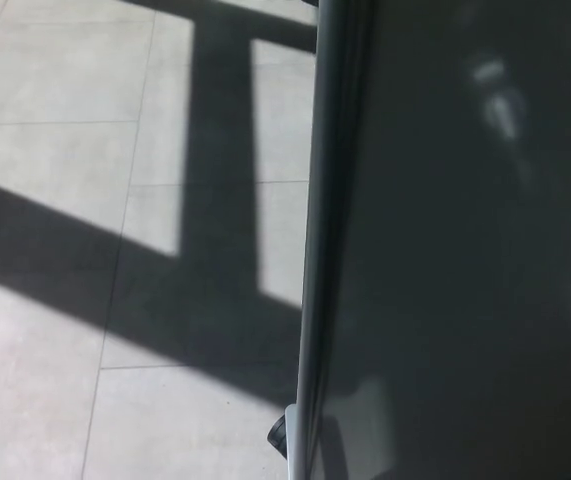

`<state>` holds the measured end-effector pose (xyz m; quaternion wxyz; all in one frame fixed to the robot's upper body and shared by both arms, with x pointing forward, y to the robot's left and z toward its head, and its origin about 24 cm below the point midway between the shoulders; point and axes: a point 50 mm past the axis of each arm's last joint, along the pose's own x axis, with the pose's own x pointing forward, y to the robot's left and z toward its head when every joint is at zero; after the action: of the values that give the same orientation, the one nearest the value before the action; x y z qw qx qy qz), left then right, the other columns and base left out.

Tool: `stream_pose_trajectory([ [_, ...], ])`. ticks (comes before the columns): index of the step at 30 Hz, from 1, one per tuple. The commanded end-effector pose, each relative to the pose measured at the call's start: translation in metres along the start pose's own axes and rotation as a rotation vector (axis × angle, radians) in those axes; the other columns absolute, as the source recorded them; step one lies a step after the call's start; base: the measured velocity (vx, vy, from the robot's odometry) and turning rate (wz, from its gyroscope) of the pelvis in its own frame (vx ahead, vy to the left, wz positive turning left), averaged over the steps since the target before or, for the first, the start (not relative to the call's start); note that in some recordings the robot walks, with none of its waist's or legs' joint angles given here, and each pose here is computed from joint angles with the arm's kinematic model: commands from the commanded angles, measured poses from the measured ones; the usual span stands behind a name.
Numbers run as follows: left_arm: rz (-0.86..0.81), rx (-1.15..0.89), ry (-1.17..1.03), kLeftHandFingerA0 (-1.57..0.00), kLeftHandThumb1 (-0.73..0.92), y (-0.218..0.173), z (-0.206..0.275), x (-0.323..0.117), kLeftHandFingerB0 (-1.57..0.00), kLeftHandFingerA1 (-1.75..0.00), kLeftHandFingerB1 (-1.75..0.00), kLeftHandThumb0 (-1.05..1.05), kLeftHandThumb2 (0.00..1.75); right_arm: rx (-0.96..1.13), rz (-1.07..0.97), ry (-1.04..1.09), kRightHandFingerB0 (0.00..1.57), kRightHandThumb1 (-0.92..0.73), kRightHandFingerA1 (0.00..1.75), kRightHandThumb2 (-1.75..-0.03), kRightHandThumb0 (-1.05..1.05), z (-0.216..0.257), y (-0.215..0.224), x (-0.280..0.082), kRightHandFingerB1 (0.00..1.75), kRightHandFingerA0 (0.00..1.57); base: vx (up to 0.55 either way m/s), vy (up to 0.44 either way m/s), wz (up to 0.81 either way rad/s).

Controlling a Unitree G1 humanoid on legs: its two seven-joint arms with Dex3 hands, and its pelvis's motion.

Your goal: A white board is being place on the right hand side and parallel to the robot and the robot uses its left hand to grab on the leftside of the whiteboard and drag the whiteboard from the right hand side to the left hand side

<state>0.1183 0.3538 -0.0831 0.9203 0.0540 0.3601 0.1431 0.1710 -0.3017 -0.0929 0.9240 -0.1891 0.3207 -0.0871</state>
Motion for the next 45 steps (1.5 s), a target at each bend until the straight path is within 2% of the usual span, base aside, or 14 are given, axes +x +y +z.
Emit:
stream_pose_trajectory([
  [1, -0.035, -0.056, -0.129, -0.45, 0.69, 0.013, 0.009, -0.007, -0.32, -0.40, -0.34, -0.31, 0.62, 0.043, -0.085, -0.136, 0.43, -0.69, 0.82, -0.61, -0.82, 0.007, -0.020, -0.004, 0.51, 0.74, 0.00, 0.000, 0.00],
  [6, -0.092, -0.099, -0.194, -0.29, 0.67, 0.005, 0.013, -0.011, -0.23, -0.38, -0.35, -0.40, 0.69, 0.110, -0.112, -0.136, 0.42, -0.69, 0.78, -0.61, -0.74, 0.006, -0.025, -0.005, 0.47, 0.77, 0.00, 0.000, 0.00],
  [17, -0.401, -0.020, -0.467, -0.16, 0.59, -0.046, 0.113, -0.015, -0.12, -0.37, -0.32, -0.48, 0.69, 0.285, -0.158, -0.158, 0.37, -0.75, 0.83, -0.63, -0.73, 0.011, -0.037, -0.003, 0.45, 0.72, 0.00, 0.000, 0.00],
  [18, -0.450, -0.018, -0.498, -0.02, 0.55, -0.052, 0.126, -0.016, 0.00, -0.48, -0.47, -0.28, 1.02, 0.292, -0.155, -0.161, 0.36, -0.75, 0.84, -0.63, -0.71, 0.012, -0.037, -0.003, 0.45, 0.72, 0.00, 0.000, 0.00],
  [19, -0.465, -0.005, -0.519, -0.19, 0.51, -0.057, 0.137, -0.017, -0.09, -0.41, -0.33, -0.50, 0.70, 0.288, -0.152, -0.162, 0.36, -0.76, 0.84, -0.63, -0.73, 0.013, -0.037, -0.002, 0.45, 0.72, 0.00, 0.000, 0.00],
  [20, -0.485, 0.021, -0.552, -0.03, 0.52, -0.068, 0.158, -0.018, 0.00, -0.48, -0.47, -0.28, 1.00, 0.282, -0.146, -0.163, 0.36, -0.76, 0.84, -0.63, -0.73, 0.013, -0.036, -0.002, 0.45, 0.72, 0.00, 0.000, 0.00],
  [22, -0.516, 0.056, -0.570, -0.03, 0.53, -0.076, 0.172, -0.020, 0.00, -0.49, -0.48, -0.28, 1.00, 0.283, -0.143, -0.164, 0.36, -0.75, 0.83, -0.63, -0.73, 0.013, -0.036, -0.002, 0.45, 0.72, 0.00, 0.000, 0.00],
  [23, -0.548, 0.089, -0.586, -0.15, 0.60, -0.082, 0.182, -0.022, -0.02, -0.33, -0.24, -0.45, 0.58, 0.288, -0.143, -0.158, 0.36, -0.75, 0.82, -0.63, -0.71, 0.013, -0.036, -0.002, 0.43, 0.73, 0.00, 0.000, 0.00],
  [28, -0.596, 0.259, -0.663, -0.08, 0.61, -0.108, 0.217, -0.029, 0.00, -0.31, -0.20, -0.52, 0.59, 0.263, -0.136, -0.157, 0.35, -0.75, 0.82, -0.63, -0.71, 0.012, -0.036, -0.002, 0.42, 0.72, 0.00, 0.000, 0.00],
  [33, -0.688, 0.312, -0.715, 0.00, 0.38, -0.137, 0.251, -0.036, 0.00, -0.36, -0.21, -0.56, 0.78, 0.250, -0.127, -0.155, 0.36, -0.75, 0.84, -0.63, -0.72, 0.012, -0.035, -0.003, 0.41, 0.75, 0.00, 0.000, 0.00],
  [42, -0.722, 0.372, -0.773, -0.06, 0.38, -0.168, 0.288, -0.032, 0.00, -0.44, -0.19, -0.61, 0.80, 0.220, -0.115, -0.156, 0.36, -0.75, 0.86, -0.64, -0.74, 0.009, -0.033, -0.004, 0.43, 0.79, 0.00, 0.000, 0.00],
  [43, -0.725, 0.369, -0.775, -0.08, 0.38, -0.171, 0.291, -0.034, -0.02, -0.39, -0.16, -0.64, 0.72, 0.215, -0.116, -0.157, 0.29, -0.57, 0.87, -1.05, -0.69, 0.009, -0.033, -0.004, 0.55, 0.79, 0.00, 0.000, 0.00],
  [44, -0.725, 0.369, -0.775, -0.11, 0.48, -0.172, 0.292, -0.034, -0.04, -0.30, -0.20, -0.65, 0.56, 0.215, -0.116, -0.157, 0.38, -0.76, 0.86, -0.62, -0.73, 0.009, -0.033, -0.004, 0.42, 0.80, 0.00, 0.000, 0.00],
  [45, -0.733, 0.366, -0.773, -0.04, 0.40, -0.175, 0.294, -0.035, -0.04, -0.32, -0.15, -0.63, 0.77, 0.212, -0.115, -0.155, 0.30, -0.60, 0.87, -1.06, -0.75, 0.009, -0.033, -0.005, 0.55, 0.80, 0.00, 0.000, 0.00],
])
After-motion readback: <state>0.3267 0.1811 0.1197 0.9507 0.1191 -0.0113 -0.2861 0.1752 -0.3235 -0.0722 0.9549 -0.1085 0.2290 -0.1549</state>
